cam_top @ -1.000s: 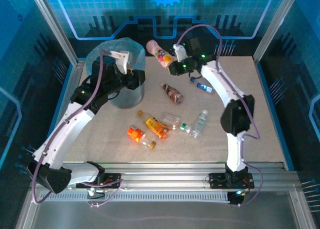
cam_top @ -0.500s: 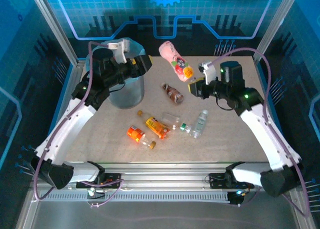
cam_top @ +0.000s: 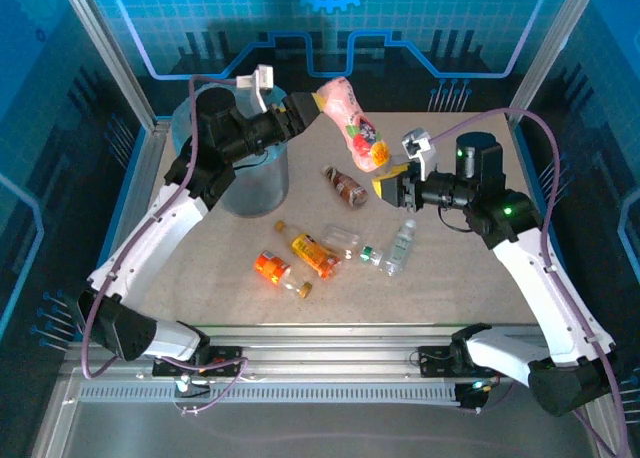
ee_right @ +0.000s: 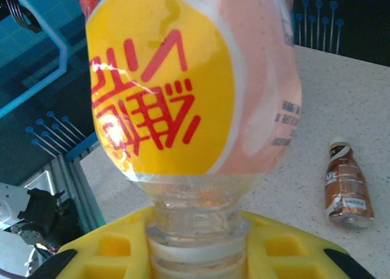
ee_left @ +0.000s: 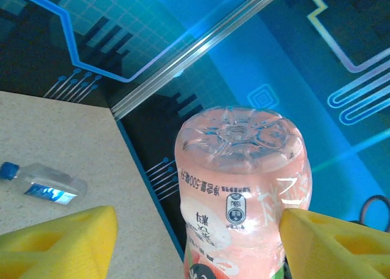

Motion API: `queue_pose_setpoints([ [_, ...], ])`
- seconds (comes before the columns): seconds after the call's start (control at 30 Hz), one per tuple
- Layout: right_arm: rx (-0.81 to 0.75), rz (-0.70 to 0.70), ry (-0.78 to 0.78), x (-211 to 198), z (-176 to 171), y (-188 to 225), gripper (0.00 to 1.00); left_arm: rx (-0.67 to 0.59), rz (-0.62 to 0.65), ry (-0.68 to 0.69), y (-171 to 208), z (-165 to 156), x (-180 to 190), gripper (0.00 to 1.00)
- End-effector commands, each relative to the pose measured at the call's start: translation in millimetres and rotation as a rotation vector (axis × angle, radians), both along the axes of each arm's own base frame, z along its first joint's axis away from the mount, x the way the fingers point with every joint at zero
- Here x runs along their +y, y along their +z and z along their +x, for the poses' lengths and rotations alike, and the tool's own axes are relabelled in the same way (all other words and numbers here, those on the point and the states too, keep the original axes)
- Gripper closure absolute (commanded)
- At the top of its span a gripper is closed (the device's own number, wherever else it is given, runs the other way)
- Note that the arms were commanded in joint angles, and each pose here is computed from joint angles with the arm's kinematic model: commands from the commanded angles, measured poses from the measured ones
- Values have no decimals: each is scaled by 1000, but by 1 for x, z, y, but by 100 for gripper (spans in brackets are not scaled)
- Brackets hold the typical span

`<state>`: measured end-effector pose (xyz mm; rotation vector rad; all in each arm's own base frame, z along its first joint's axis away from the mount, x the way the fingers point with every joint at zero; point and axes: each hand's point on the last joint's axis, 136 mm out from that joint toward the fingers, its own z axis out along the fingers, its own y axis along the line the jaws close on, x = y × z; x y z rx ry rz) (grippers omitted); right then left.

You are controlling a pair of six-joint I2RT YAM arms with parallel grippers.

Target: Put the plastic bottles in the bin

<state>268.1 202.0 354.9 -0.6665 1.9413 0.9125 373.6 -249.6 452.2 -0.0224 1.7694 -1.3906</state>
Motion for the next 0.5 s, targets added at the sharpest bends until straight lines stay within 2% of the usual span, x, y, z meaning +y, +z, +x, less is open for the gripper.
queue_pose_setpoints([
  [0.0, -17, 57, 129, 14, -21, 9, 99, -33, -27, -58, 9, -9, -12, 28],
  [0.17, 12, 37, 78, 10, -16, 3, 99, -42, -37, -63, 11, -10, -13, 19],
  [0.27, 40, 36, 21, 5, -10, 1, 100, -44, -46, -71, 9, -11, -15, 19],
  [0.47, 83, 73, 42, 10, -8, 5, 100, -41, -49, -78, 5, -12, -16, 19],
])
